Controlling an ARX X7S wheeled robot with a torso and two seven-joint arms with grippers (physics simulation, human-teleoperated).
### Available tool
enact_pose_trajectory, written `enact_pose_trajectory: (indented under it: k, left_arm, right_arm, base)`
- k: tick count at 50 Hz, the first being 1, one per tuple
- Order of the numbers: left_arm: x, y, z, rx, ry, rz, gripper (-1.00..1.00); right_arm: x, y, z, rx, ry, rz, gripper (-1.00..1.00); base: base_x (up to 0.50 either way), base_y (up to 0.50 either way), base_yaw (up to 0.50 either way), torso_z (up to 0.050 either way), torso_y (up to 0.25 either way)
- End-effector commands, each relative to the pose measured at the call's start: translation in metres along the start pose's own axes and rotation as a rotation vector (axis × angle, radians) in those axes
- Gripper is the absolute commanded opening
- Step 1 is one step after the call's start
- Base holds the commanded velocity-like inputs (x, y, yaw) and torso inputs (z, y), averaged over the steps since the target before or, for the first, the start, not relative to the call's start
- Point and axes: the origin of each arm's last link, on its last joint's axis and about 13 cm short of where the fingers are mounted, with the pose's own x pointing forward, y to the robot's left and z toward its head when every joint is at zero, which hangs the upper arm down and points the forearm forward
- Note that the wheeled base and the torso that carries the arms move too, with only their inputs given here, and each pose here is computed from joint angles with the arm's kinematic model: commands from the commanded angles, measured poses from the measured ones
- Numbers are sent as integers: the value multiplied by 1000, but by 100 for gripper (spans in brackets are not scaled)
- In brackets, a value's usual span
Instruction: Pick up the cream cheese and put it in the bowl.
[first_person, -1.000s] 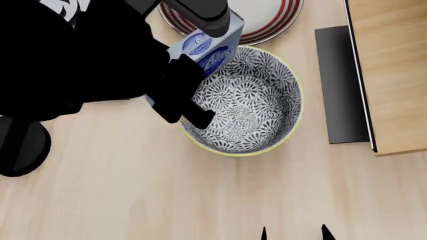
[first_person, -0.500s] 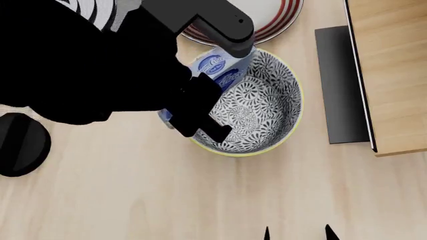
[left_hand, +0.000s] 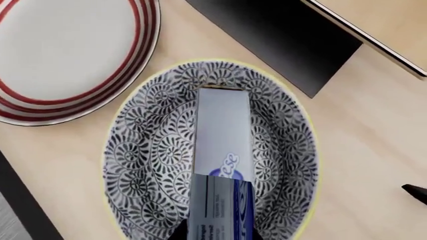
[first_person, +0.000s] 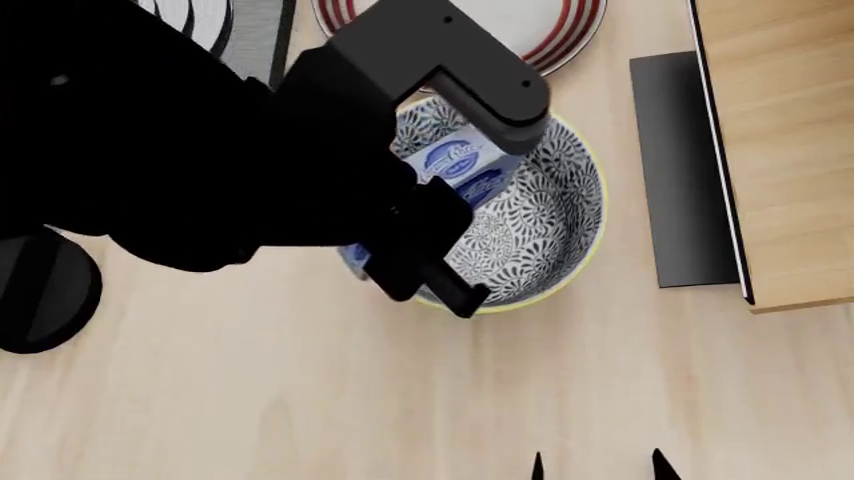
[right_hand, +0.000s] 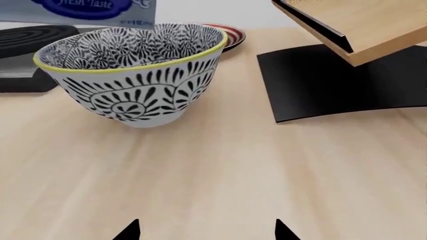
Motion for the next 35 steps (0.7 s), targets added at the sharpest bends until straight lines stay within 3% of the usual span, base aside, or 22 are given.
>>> enact_pose_trajectory:
  k: [1, 9, 35]
  left_arm:
    - [1, 1, 6, 3, -9, 5, -100]
    - [3, 7, 8, -12, -11, 26, -100]
    - [17, 4, 3, 15, 33, 46, -100]
  right_arm:
    - [-1, -3, -6, 22, 37, -17, 100]
    - [-1, -3, -6, 23, 39, -16, 100]
    - [-2, -5, -5, 24, 36, -19, 100]
  base:
    - [0, 0, 0, 0, 0]
    - [1, -1, 0, 0, 0]
    - [0, -1, -1, 0, 0]
